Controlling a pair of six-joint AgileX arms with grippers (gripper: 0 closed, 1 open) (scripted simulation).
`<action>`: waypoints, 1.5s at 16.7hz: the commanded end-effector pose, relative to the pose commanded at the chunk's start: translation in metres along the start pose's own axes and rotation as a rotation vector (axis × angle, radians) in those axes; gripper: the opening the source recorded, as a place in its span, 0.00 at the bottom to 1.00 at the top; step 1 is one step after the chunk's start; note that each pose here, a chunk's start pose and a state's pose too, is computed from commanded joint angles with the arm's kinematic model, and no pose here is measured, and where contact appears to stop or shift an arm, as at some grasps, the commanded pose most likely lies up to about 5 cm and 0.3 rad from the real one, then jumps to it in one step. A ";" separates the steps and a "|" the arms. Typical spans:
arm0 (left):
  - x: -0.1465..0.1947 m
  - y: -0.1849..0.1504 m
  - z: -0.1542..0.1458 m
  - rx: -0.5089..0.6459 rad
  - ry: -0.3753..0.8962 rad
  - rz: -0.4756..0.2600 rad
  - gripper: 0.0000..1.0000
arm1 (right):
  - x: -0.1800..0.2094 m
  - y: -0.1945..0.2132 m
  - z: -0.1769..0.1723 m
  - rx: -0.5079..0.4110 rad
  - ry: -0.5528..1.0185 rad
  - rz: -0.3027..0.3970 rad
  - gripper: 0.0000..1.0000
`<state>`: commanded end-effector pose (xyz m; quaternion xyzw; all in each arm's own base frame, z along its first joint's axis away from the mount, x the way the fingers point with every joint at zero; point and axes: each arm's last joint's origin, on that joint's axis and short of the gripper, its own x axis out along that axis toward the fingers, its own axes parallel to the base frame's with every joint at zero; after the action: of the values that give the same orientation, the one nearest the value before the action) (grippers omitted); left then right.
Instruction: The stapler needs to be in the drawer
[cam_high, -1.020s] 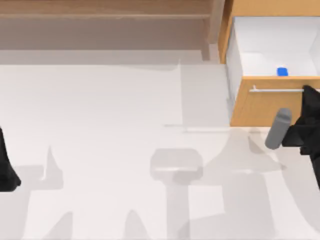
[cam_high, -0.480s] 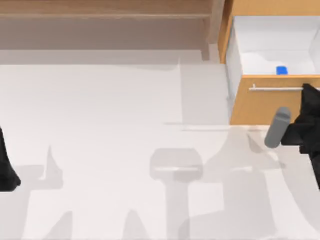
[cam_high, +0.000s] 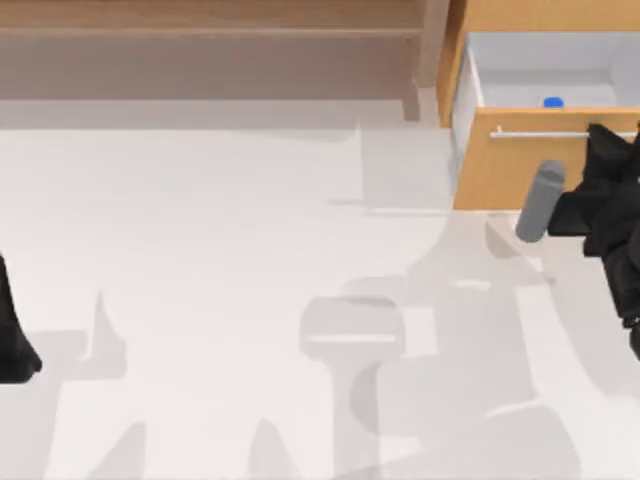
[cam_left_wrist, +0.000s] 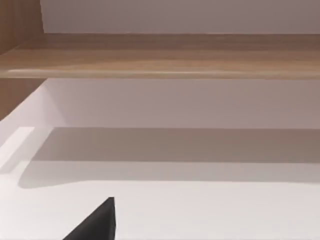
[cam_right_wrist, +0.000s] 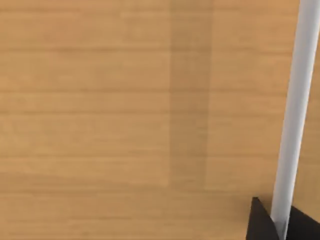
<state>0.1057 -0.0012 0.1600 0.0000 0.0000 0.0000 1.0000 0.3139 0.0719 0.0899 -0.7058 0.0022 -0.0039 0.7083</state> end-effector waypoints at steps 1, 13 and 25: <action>0.000 0.000 0.000 0.000 0.000 0.000 1.00 | 0.002 0.002 -0.001 -0.002 0.000 0.008 0.00; 0.000 0.000 0.000 0.000 0.000 0.000 1.00 | 0.058 -0.003 0.003 0.005 -0.004 -0.013 0.00; 0.000 0.000 0.000 0.000 0.000 0.000 1.00 | 0.102 -0.004 0.004 0.010 -0.008 -0.016 0.00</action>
<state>0.1057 -0.0012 0.1600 0.0000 0.0000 0.0000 1.0000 0.4161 0.0747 0.0942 -0.7025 -0.0060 -0.0068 0.7117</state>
